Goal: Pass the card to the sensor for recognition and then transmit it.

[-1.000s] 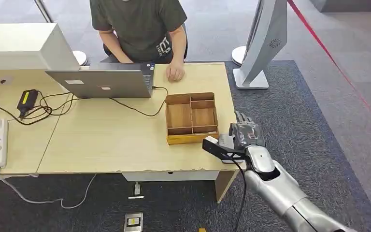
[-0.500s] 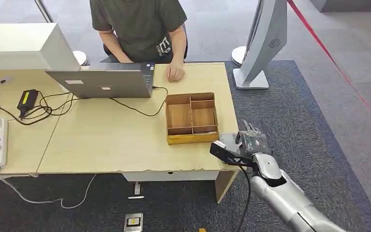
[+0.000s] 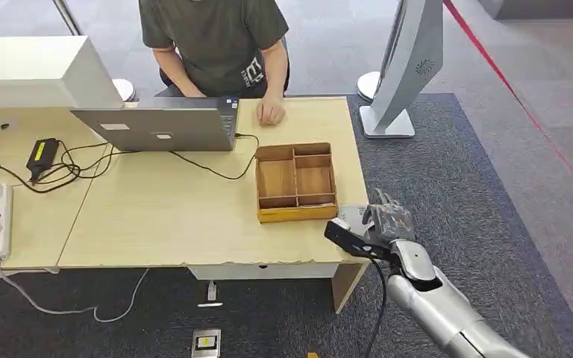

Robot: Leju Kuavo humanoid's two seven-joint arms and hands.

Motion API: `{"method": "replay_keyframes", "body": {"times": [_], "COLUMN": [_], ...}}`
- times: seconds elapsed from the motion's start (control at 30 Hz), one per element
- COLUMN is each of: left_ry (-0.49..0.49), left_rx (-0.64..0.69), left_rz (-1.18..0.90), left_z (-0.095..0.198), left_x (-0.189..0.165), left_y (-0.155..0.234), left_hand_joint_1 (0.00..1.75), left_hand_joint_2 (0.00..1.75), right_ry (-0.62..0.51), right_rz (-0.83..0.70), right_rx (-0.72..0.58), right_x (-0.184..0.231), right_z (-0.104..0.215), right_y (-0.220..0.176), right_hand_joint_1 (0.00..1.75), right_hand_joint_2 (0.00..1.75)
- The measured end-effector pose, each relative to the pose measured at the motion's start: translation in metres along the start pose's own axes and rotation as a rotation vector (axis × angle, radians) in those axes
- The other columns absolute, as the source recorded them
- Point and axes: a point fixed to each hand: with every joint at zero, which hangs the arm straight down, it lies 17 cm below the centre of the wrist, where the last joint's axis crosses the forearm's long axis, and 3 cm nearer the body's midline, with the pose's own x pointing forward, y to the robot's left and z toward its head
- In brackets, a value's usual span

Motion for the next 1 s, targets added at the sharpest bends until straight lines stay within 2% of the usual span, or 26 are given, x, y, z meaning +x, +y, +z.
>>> {"method": "replay_keyframes", "body": {"times": [0.13, 0.23, 0.4, 0.57, 0.8, 1.0], "left_ry": [0.008, 0.009, 0.008, -0.016, -0.033, -0.05], "left_rx": [0.0, 0.0, -0.003, -0.008, -0.017, -0.014], "left_rz": [0.005, 0.009, 0.001, -0.011, -0.032, -0.035], "left_z": [0.0, 0.0, 0.0, 0.0, 0.001, 0.001], "left_x": [-0.001, -0.002, -0.001, 0.002, 0.005, 0.009], "left_y": [0.0, 0.0, -0.001, -0.002, -0.003, -0.004], "left_hand_joint_1": [0.0, 0.0, 0.0, 0.0, 0.0, 0.0], "left_hand_joint_2": [1.75, 1.75, 1.75, 1.75, 1.75, 1.75], "right_ry": [0.002, 0.002, -0.005, -0.039, -0.131, -0.224], "right_rz": [0.009, 0.018, 0.06, 0.123, 0.169, 0.181], "right_rx": [-0.012, -0.048, -0.124, -0.232, -0.342, -0.397], "right_x": [0.002, 0.004, 0.008, 0.023, 0.067, 0.113], "right_z": [-0.002, -0.006, -0.015, -0.023, -0.017, -0.013], "right_y": [-0.005, -0.024, -0.069, -0.139, -0.197, -0.218], "right_hand_joint_1": [1.75, 1.75, 1.75, 1.75, 1.75, 1.75], "right_hand_joint_2": [1.75, 1.75, 1.75, 1.75, 1.75, 1.75]}}
